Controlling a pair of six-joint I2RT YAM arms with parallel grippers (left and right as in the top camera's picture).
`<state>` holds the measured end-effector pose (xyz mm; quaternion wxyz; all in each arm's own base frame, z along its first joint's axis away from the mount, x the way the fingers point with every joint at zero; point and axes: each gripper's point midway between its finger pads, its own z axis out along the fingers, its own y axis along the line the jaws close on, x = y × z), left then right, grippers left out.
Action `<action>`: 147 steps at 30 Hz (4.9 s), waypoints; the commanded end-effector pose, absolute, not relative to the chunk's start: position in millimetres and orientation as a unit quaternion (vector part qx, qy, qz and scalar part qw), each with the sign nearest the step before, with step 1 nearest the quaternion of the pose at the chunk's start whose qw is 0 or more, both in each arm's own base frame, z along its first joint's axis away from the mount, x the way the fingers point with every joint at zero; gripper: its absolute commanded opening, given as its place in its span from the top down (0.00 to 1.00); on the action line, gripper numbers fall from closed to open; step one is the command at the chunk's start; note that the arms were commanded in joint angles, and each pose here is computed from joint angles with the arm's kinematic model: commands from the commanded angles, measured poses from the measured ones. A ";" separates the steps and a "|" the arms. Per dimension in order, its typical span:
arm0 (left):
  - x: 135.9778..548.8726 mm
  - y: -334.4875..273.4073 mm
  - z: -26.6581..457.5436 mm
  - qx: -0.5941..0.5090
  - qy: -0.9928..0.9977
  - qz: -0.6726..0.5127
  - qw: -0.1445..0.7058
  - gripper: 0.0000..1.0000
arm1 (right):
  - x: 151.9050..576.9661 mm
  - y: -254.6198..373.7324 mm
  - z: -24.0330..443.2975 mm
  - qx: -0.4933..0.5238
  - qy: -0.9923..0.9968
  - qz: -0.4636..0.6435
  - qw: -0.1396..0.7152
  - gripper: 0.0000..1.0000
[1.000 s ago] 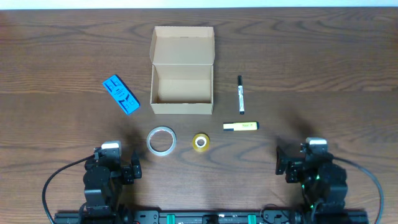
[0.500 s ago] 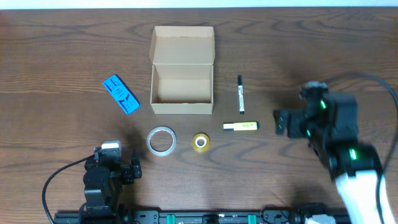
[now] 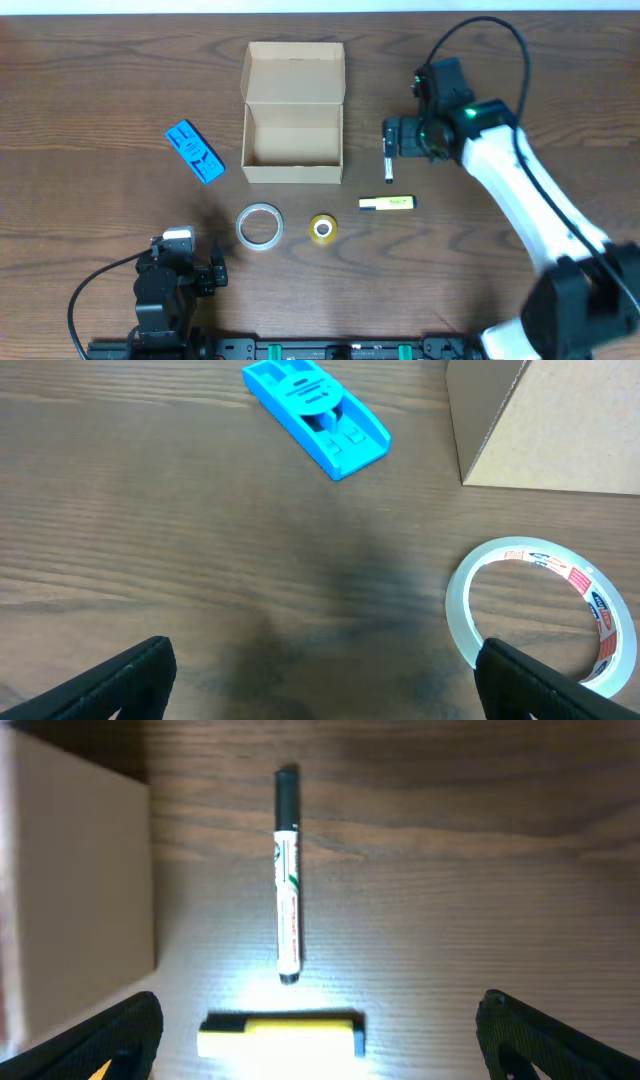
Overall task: Pack container
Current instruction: 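Reach the right gripper to the black marker and grasp it, then carry the marker with the right gripper and lower it into the box, then release the marker and move the right gripper to the yellow highlighter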
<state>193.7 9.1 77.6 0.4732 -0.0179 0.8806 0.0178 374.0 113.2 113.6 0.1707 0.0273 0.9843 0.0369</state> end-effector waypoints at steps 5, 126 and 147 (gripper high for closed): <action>193.2 9.5 74.5 -0.012 0.882 0.024 0.471 0.05 | 388.3 127.9 76.4 0.053 0.987 0.023 0.152 0.01; 193.3 9.5 74.5 -0.012 0.882 0.024 0.471 0.05 | 414.6 338.0 152.8 -0.445 0.848 0.029 0.287 0.01; 193.3 9.5 74.5 -0.011 0.882 0.023 0.471 0.05 | 311.9 188.7 185.5 -0.441 0.881 0.058 0.160 0.01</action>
